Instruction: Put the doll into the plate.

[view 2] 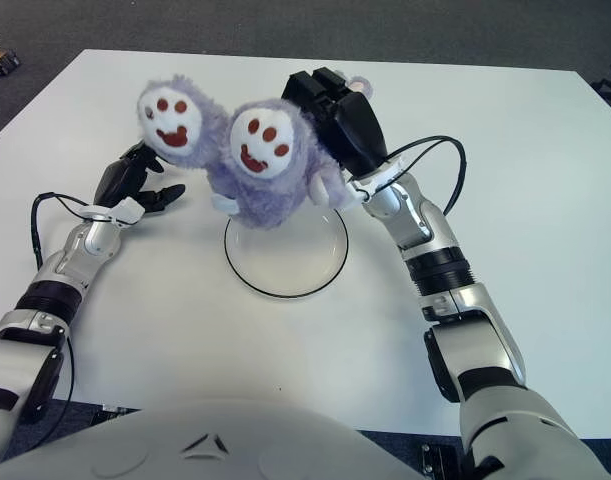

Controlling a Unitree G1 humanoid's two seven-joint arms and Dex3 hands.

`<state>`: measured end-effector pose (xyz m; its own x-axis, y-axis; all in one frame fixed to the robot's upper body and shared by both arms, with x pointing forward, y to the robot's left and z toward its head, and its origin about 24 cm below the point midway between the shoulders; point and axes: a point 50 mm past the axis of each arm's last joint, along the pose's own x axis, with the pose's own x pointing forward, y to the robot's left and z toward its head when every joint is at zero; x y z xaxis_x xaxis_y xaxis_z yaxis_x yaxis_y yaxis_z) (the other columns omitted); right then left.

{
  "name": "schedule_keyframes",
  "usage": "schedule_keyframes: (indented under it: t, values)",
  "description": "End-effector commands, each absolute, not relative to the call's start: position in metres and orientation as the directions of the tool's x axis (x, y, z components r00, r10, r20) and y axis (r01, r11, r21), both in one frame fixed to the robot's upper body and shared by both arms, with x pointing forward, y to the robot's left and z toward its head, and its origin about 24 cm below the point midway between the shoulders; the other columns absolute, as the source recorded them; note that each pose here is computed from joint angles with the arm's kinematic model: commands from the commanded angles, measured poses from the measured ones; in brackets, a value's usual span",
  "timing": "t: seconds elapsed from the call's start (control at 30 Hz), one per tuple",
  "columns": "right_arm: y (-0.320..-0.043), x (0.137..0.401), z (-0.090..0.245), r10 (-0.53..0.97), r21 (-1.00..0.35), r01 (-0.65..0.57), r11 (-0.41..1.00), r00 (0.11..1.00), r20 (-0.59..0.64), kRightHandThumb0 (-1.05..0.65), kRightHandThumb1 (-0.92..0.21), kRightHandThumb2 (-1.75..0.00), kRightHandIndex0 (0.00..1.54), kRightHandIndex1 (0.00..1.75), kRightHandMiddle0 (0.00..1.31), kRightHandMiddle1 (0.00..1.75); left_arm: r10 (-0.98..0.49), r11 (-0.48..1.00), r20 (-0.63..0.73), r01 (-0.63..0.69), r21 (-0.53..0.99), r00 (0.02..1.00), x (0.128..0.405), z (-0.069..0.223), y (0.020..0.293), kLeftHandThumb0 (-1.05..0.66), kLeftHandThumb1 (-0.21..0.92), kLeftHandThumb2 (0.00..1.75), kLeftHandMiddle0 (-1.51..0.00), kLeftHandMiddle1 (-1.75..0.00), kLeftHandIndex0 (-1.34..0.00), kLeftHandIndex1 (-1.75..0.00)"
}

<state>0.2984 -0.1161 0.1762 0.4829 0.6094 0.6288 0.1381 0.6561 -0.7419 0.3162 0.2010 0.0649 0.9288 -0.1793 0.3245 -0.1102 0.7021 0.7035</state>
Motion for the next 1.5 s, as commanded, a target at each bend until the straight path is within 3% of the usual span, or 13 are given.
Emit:
schedule_keyframes:
  t: [0.0, 0.9, 0.97, 1.1, 1.3, 1.4, 1.47]
  values:
    - [-0.121, 0.292, 0.179, 0.625, -0.743, 0.121, 0.659, 0.462, 0.629, 0.0, -0.07, -1.58, 0.84, 1.65, 0.57, 1.75, -0.139, 0.733, 0.281, -0.092, 0.674, 0.95, 0.315, 0.054, 0.197, -0.35, 0.92, 0.52, -0.39, -1.65, -0.2, -1.75]
    - [-0.124, 0.276, 0.173, 0.743, -0.812, 0.031, 0.583, 0.385, 0.548, 0.0, -0.09, -1.58, 0.8, 1.71, 0.55, 1.75, -0.101, 0.761, 0.341, -0.148, 0.632, 0.935, 0.322, 0.057, 0.187, -0.35, 0.89, 0.57, -0.44, -1.68, -0.22, -1.75]
    - [-0.124, 0.276, 0.173, 0.748, -0.816, 0.032, 0.577, 0.381, 0.544, 0.0, -0.02, -1.65, 0.85, 1.73, 0.6, 1.74, -0.096, 0.766, 0.336, -0.146, 0.625, 0.937, 0.322, 0.057, 0.187, -0.35, 0.89, 0.56, -0.43, -1.68, -0.22, -1.75]
    - [-0.124, 0.277, 0.172, 0.75, -0.818, 0.029, 0.574, 0.383, 0.54, -0.01, -0.01, -1.62, 0.85, 1.74, 0.7, 1.58, -0.087, 0.781, 0.327, -0.14, 0.608, 0.941, 0.322, 0.058, 0.187, -0.1, 0.75, 0.73, -0.44, -1.58, -0.18, -1.75]
    - [-0.125, 0.278, 0.171, 0.754, -0.831, 0.04, 0.555, 0.397, 0.523, -0.01, -0.16, -1.38, 0.69, 1.75, 0.74, 1.38, -0.074, 0.806, 0.323, -0.134, 0.577, 0.944, 0.322, 0.059, 0.187, -0.02, 0.7, 0.79, -0.43, -1.55, -0.18, -1.75]
    - [-0.127, 0.278, 0.171, 0.768, -0.852, 0.044, 0.521, 0.412, 0.49, -0.01, -0.31, -1.17, 0.57, 1.75, 0.71, 1.29, -0.072, 0.813, 0.325, -0.133, 0.567, 0.943, 0.322, 0.06, 0.187, -0.01, 0.69, 0.8, -0.43, -1.55, -0.19, -1.75]
    - [-0.127, 0.278, 0.171, 0.776, -0.863, 0.042, 0.503, 0.418, 0.473, -0.01, -0.49, -0.97, 0.42, 1.75, 0.64, 1.3, -0.072, 0.815, 0.325, -0.132, 0.564, 0.943, 0.322, 0.06, 0.187, -0.01, 0.68, 0.81, -0.44, -1.55, -0.2, -1.75]
